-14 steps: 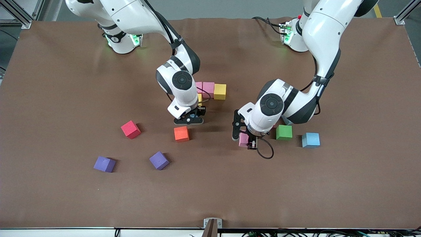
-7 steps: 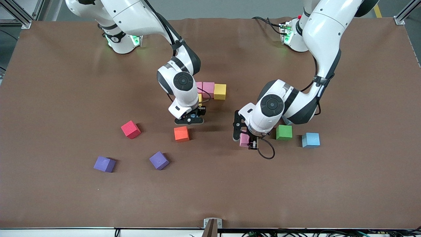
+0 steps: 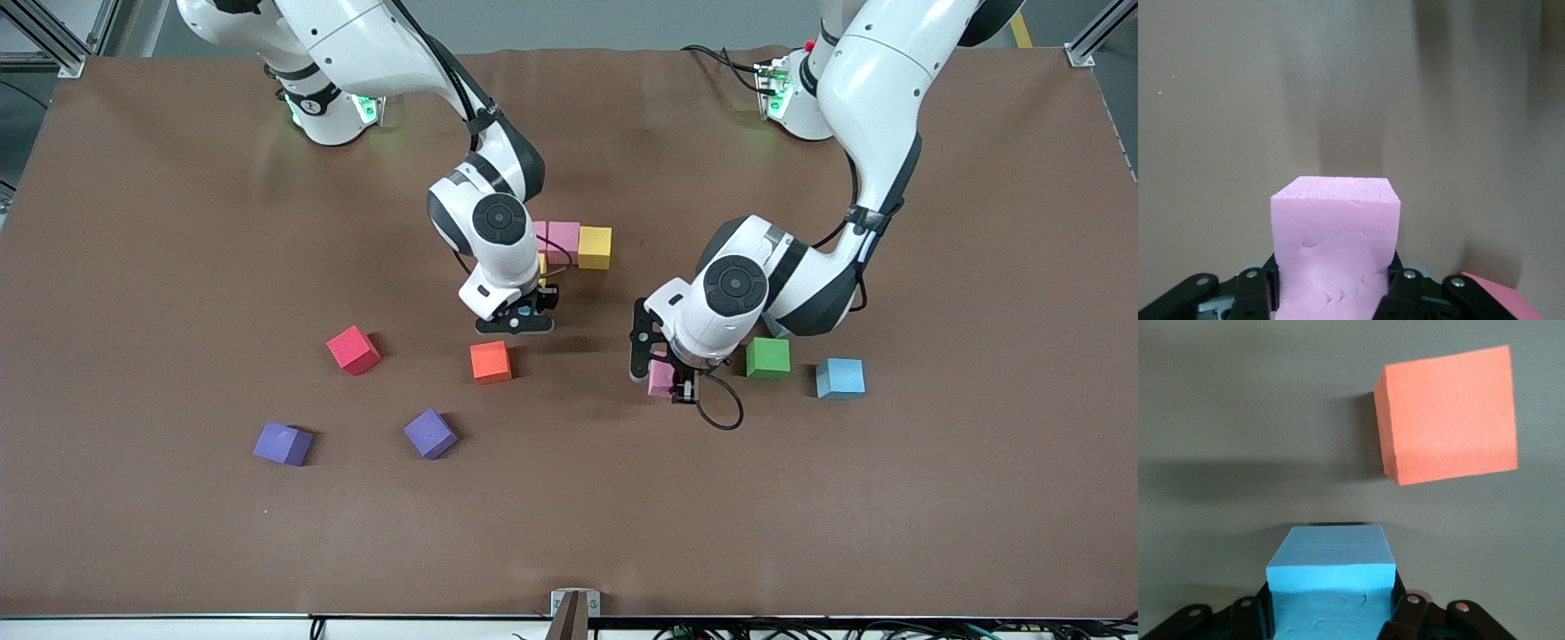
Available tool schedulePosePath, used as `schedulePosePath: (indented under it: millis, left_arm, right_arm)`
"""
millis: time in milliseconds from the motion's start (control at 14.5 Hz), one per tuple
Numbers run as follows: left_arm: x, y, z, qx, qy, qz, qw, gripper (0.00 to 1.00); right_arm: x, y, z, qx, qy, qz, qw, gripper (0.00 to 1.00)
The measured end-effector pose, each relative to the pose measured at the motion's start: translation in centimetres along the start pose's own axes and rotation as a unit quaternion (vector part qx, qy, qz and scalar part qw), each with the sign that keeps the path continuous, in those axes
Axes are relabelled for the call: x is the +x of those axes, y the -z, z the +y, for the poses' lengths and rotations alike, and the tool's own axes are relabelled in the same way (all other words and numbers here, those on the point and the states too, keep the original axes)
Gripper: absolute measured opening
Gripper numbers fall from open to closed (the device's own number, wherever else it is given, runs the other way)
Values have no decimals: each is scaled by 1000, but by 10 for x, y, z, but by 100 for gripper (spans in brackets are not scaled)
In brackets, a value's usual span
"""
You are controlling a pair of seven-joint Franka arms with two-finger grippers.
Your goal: Arrange 11 blocks into digit 3
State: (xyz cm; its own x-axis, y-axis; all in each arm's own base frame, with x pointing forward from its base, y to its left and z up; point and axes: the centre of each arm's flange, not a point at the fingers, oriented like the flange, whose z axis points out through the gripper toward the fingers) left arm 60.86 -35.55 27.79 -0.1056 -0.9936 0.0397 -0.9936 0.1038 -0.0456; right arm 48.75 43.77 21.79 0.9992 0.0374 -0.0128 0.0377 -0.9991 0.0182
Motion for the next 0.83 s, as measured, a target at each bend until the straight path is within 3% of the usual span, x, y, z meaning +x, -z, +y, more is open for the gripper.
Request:
schedulePosePath:
  millis: [828]
  left_arm:
    - [-1,-3,0,-2,1,-1,1000,56]
  right_arm:
    - [-6,-9,-4,1,0,-6,1000,61]
